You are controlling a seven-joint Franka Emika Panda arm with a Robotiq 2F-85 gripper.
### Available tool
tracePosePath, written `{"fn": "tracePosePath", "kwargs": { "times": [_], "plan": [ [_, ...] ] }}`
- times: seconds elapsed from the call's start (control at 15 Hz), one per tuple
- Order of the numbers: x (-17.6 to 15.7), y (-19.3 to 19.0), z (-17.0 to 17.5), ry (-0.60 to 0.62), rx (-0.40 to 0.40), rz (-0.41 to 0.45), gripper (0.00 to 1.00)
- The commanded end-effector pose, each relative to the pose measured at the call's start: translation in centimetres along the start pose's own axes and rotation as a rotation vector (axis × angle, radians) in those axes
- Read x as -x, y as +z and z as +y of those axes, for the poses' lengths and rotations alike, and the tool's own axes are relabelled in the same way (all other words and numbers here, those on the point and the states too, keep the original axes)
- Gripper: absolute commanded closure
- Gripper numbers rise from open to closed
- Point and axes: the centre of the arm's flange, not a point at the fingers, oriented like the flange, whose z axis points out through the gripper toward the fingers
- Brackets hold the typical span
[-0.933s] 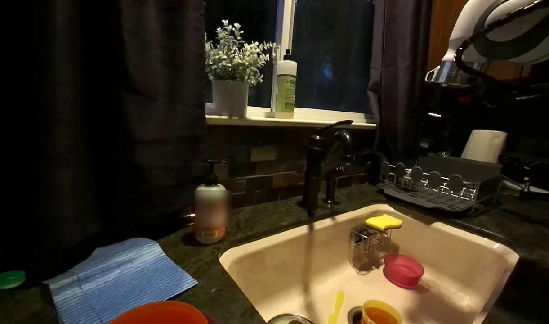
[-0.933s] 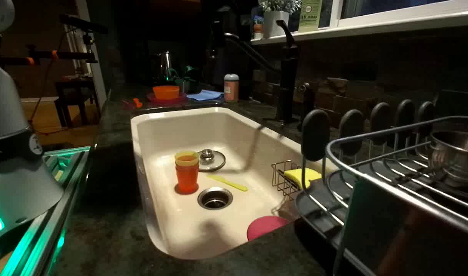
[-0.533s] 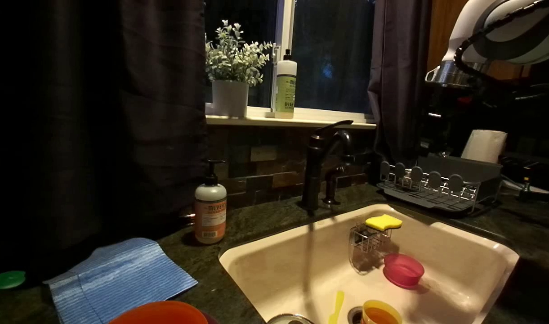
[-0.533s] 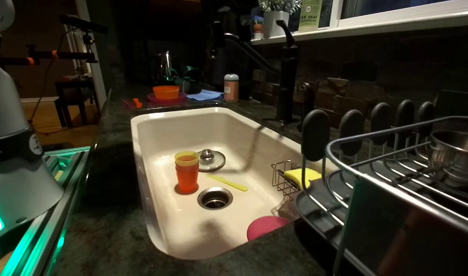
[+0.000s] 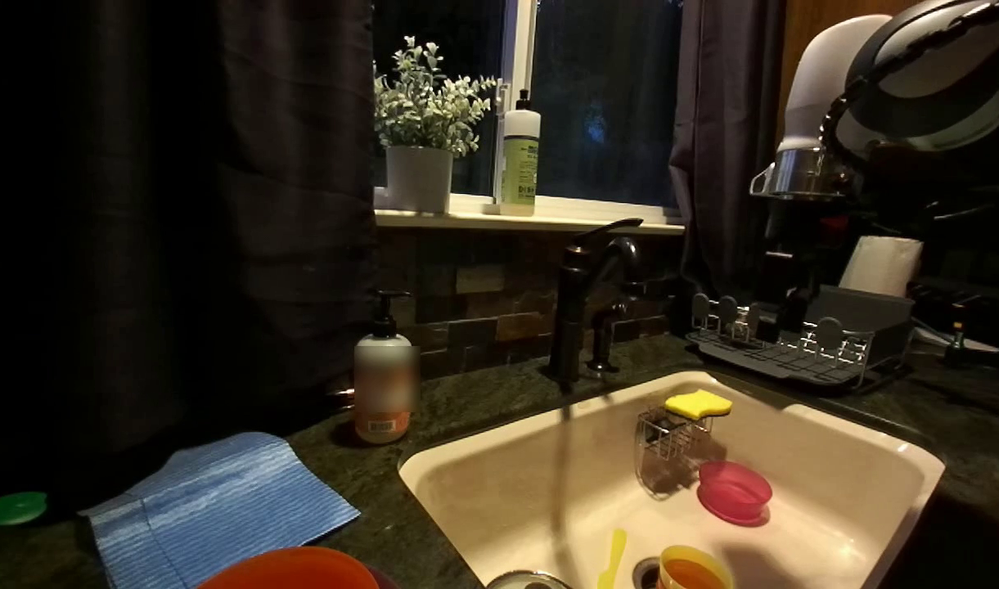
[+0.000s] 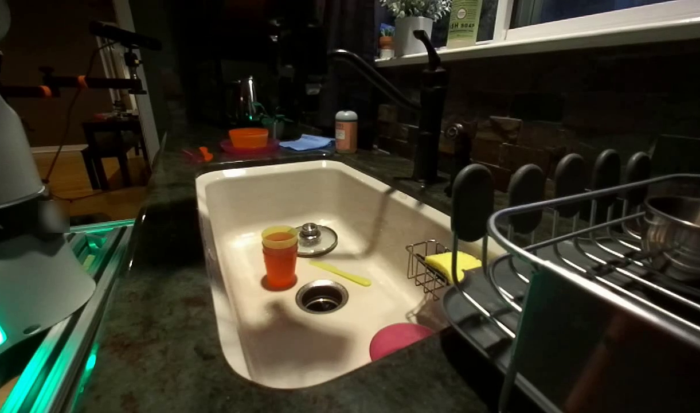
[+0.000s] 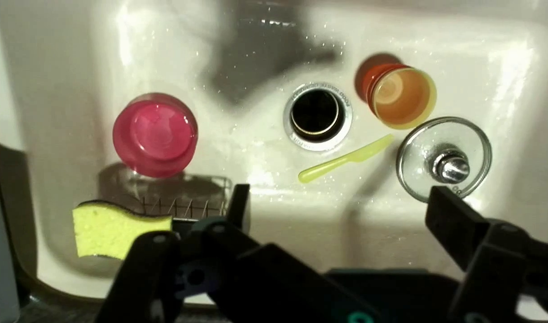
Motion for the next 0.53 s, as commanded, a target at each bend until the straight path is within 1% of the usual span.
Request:
{"fn": "tracePosePath", "kwargs": {
  "times": [0.0, 0.27, 0.4, 0.47],
  "plan": [
    [1.0, 3.7, -2.0, 0.023, 0.018, -0.066, 0.00],
    [1.0, 7.5, -3.2, -0.045, -0.023, -0.121, 0.00],
    [0.9, 9.5, -2.6, -0.055, -0.043, -0.160, 0.00],
    [-0.7, 6.1, -2.9, -0.041, -0.003, -0.134, 0.00]
  ]
}}
